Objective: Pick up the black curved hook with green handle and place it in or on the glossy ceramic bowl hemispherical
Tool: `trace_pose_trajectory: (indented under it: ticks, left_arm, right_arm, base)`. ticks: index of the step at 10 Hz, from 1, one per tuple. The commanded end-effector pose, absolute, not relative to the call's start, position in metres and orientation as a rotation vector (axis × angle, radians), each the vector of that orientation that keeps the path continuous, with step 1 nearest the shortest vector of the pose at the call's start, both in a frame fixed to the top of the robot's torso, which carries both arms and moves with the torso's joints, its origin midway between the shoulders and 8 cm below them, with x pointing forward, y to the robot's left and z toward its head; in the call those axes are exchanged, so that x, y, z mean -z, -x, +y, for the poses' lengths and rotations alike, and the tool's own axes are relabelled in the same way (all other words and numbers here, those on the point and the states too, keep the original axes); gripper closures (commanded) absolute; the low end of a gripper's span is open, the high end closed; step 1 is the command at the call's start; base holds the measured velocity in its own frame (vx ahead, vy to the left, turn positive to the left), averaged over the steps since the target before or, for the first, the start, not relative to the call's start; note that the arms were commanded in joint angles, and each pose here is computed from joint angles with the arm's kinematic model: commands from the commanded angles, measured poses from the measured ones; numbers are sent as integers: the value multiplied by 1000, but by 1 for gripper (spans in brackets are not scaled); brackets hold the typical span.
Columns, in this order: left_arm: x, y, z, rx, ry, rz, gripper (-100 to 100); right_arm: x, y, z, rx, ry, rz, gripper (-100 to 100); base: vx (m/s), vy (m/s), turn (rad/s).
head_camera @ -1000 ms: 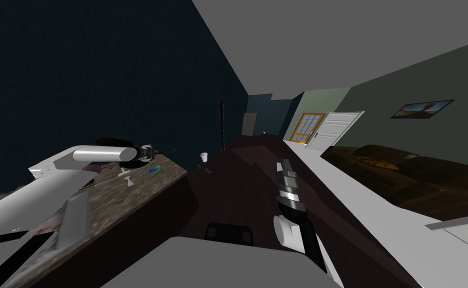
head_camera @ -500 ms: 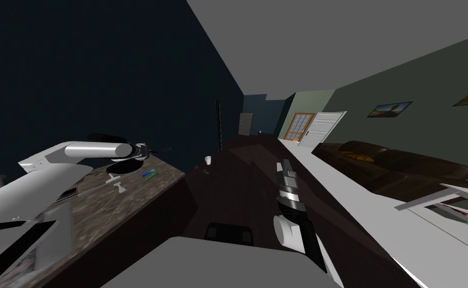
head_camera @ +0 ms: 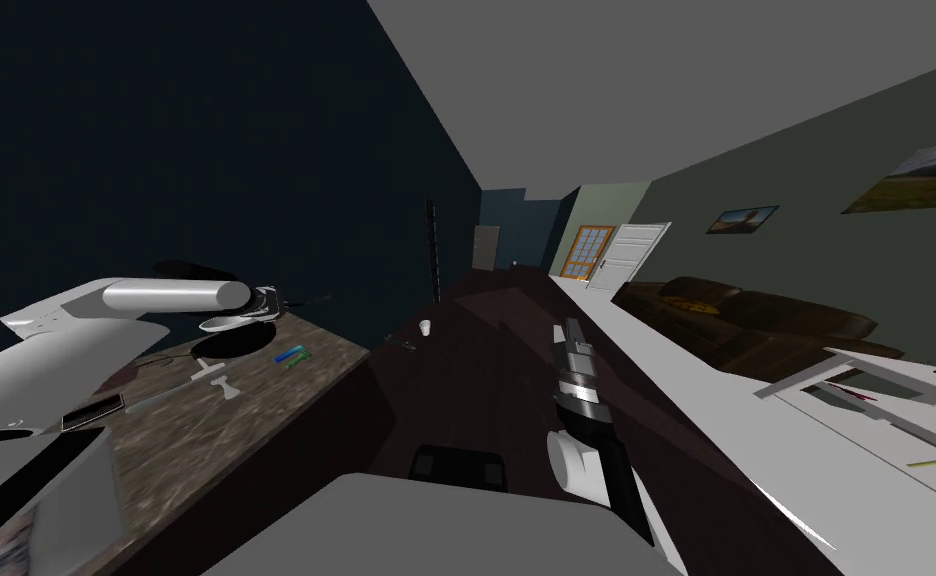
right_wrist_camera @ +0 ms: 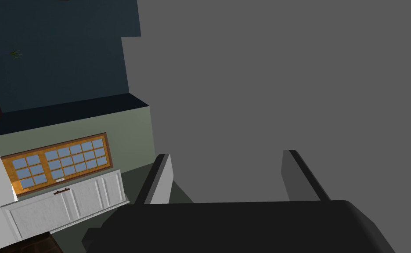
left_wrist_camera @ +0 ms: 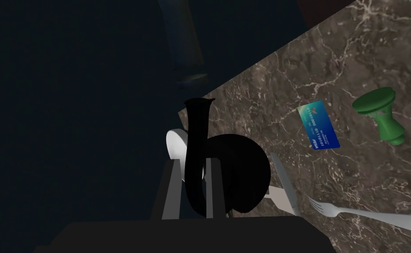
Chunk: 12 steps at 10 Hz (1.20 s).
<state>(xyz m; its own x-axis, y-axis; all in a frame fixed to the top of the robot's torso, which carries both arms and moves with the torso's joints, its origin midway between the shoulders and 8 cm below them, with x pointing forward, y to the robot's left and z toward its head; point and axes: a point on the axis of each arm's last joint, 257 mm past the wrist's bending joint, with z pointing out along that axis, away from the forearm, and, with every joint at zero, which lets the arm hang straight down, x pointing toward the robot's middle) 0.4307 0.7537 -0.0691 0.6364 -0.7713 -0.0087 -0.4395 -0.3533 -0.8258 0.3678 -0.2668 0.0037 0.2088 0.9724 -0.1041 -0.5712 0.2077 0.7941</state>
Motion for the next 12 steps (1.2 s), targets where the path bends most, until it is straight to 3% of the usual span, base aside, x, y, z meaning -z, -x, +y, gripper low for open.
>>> trace_pose_trajectory:
  ticks: [1,12]
  left_arm:
    - [74,-422,765,471,2032,918,100]
    - [100,-347,827,318,2245,704,100]
  right_arm:
    - [-4,-368,-267,-1206,-704,702,0]
    - [-4,-368,-267,-1206,-704,702,0]
  base:
    - [-1,76,-73]
    - [5,112,-65]
